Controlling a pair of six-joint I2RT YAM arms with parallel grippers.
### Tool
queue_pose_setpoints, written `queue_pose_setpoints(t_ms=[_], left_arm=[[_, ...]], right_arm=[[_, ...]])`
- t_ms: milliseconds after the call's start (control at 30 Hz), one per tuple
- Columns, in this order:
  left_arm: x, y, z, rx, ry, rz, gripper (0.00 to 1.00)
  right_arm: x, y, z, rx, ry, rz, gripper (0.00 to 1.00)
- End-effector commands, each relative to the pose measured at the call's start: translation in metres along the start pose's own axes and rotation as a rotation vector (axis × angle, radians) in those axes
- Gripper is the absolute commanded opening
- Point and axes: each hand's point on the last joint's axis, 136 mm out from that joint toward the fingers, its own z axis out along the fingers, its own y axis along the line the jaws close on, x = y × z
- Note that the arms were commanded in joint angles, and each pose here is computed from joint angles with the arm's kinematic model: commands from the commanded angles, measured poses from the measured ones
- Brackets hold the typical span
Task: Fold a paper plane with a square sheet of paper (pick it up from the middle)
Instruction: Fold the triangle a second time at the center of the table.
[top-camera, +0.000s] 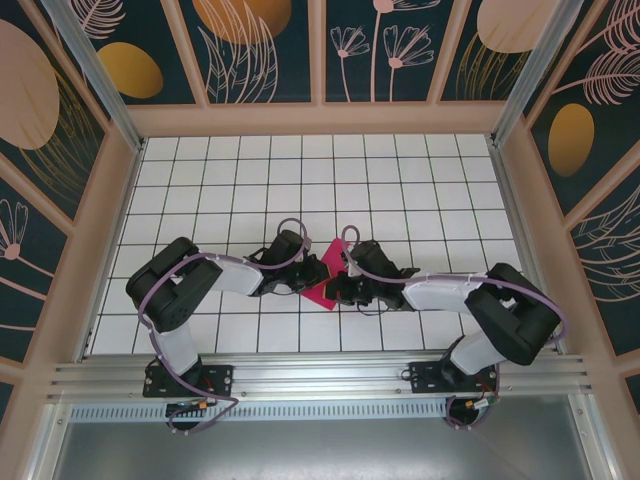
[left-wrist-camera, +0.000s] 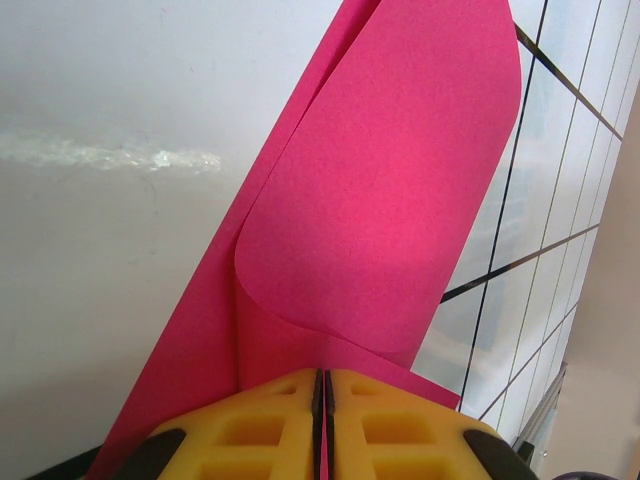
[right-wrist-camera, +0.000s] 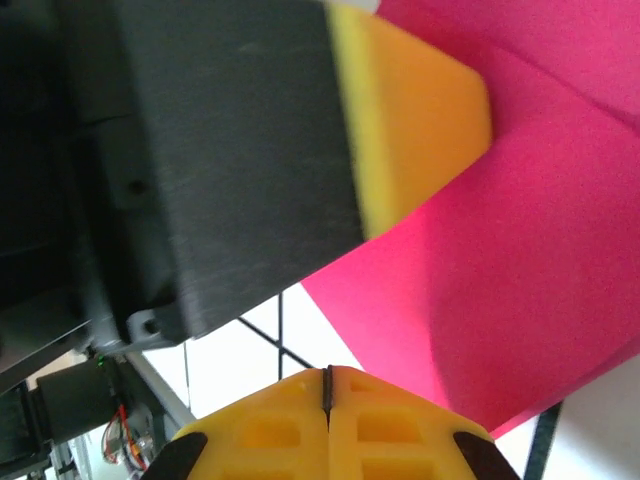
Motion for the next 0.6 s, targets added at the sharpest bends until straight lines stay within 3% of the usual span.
queue_pose_setpoints(t_ms=[0, 167, 367, 467, 567], left_arm=[[0.011, 0.025, 0.004, -0.073, 0.034, -0.014, 0.14], [0.01, 0.025, 0.004, -0.074, 0.031, -0.016, 0.14], [0.006, 0.005, -0.002, -0.012, 0.014, 0.041, 0.22], [0.0, -0.013, -0.011, 0.032, -0.015, 0.078, 0.32], [0.001, -0.024, -0.017, 0.067, -0.013, 0.081, 0.31]], right_arm=[[0.004, -0.023, 0.008, 0.052, 0.003, 0.05, 0.05], [0.023, -0.063, 0.015, 0.168, 0.061, 0.117, 0.05], [0.032, -0.073, 0.015, 0.191, 0.084, 0.114, 0.05], [0.031, -0.072, 0.015, 0.19, 0.08, 0.114, 0.05], [0.029, -0.07, 0.016, 0.184, 0.079, 0.11, 0.05]])
